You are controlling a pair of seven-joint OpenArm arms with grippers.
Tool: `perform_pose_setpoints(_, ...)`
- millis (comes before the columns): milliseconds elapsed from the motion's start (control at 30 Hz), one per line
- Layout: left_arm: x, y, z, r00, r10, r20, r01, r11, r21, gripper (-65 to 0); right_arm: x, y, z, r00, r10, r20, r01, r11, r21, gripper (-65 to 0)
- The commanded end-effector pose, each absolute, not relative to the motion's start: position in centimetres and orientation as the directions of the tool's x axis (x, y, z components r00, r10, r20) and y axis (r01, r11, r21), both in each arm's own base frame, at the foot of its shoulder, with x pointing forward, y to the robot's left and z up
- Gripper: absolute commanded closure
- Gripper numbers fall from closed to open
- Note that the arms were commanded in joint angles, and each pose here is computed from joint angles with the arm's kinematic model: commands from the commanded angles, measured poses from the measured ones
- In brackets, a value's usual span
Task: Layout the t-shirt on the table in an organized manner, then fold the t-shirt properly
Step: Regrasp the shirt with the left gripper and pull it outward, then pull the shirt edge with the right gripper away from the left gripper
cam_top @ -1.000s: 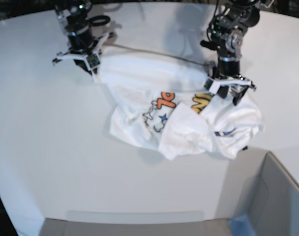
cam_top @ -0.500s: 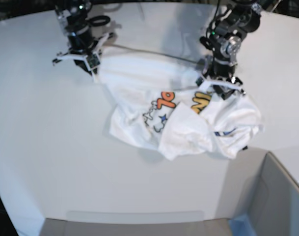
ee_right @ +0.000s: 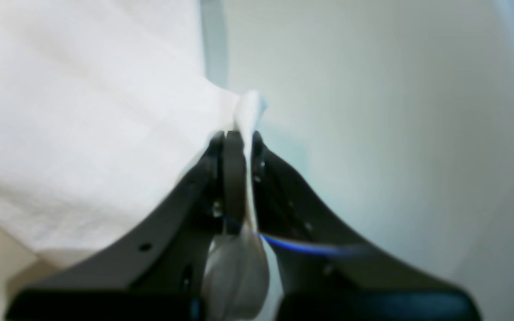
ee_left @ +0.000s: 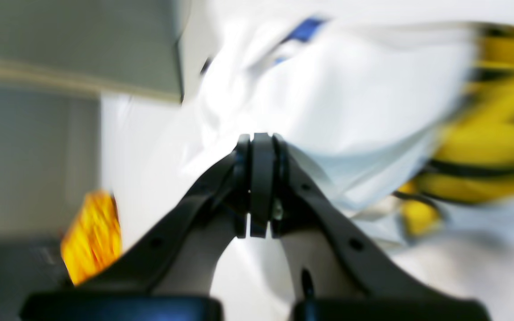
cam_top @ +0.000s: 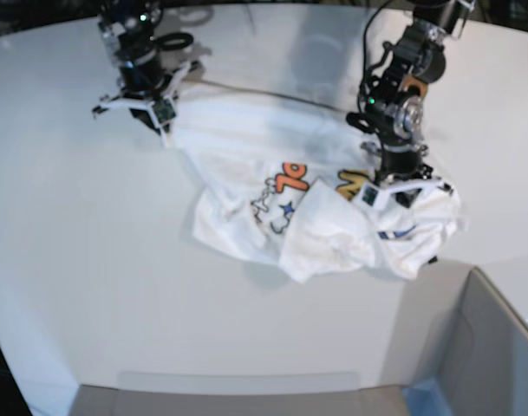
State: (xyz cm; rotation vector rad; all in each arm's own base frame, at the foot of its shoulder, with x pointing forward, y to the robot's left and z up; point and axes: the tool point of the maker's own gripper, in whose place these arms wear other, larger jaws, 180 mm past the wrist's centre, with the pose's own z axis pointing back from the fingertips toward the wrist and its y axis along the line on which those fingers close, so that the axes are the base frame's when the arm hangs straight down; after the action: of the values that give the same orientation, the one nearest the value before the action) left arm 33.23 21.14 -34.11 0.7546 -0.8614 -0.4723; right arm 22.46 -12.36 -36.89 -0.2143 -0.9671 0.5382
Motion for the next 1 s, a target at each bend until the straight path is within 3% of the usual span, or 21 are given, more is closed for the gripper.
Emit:
perform_pose_setpoints(0,33.5,21.5,-32.7,0.565,-0.625,0.539,0.023,0.665,0.747,0.0,23.1,-12.4,-36.0,0.420,0.525,0.740,-0.324,0.849,-0.418,0.0)
perform_pose_setpoints(167,32.6,25.1,-31.8,0.633,-0.472,0.614,-0.142,0.709,0.691,0.0,23.2,-12.6,-36.3,0.423,0.528,0.736,-0.324,0.847,-0.421,0.0)
perform_pose_setpoints(267,29.2,31.6,-30.5,0.627,-0.115,0.771,-0.508,0.690,0.516,0.0,23.2,-12.6,-36.3,0.425,0.528,0.735,-0.324,0.847,-0.421,0.0)
perform_pose_setpoints(333,24.9,35.3,-31.7,0.524,0.189,0.831,-0.730,0.603,0.323,0.0,23.2,-12.6,-36.3,0.424,0.529,0.735,-0.325,0.846,-0.422,0.0)
perform_pose_setpoints(400,21.1,37.6,-33.7,0.373,0.439,0.817,-0.863,0.487,0.132,0.0,23.2,-12.7,-36.3,0.424,0.531,0.734,-0.326,0.845,-0.423,0.0)
perform_pose_setpoints(467,19.7,37.7,-35.4,0.281,0.566,0.775,-0.892,0.452,-0.008,0.0,23.3,-12.6,-36.2,0.419,0.529,0.738,-0.324,0.846,-0.423,0.0)
perform_pose_setpoints(767,17.3,34.4,-37.1,0.257,0.702,0.664,-0.871,0.466,-0.157,0.0,24.1,-12.6,-35.7,0.404,0.530,0.745,-0.317,0.846,-0.430,0.0)
perform_pose_setpoints(967,17.6,34.1,-34.0,0.249,0.669,0.700,-0.848,0.500,-0.175,-12.0,24.1,-12.5,-35.7,0.402,0.531,0.746,-0.318,0.845,-0.430,0.0)
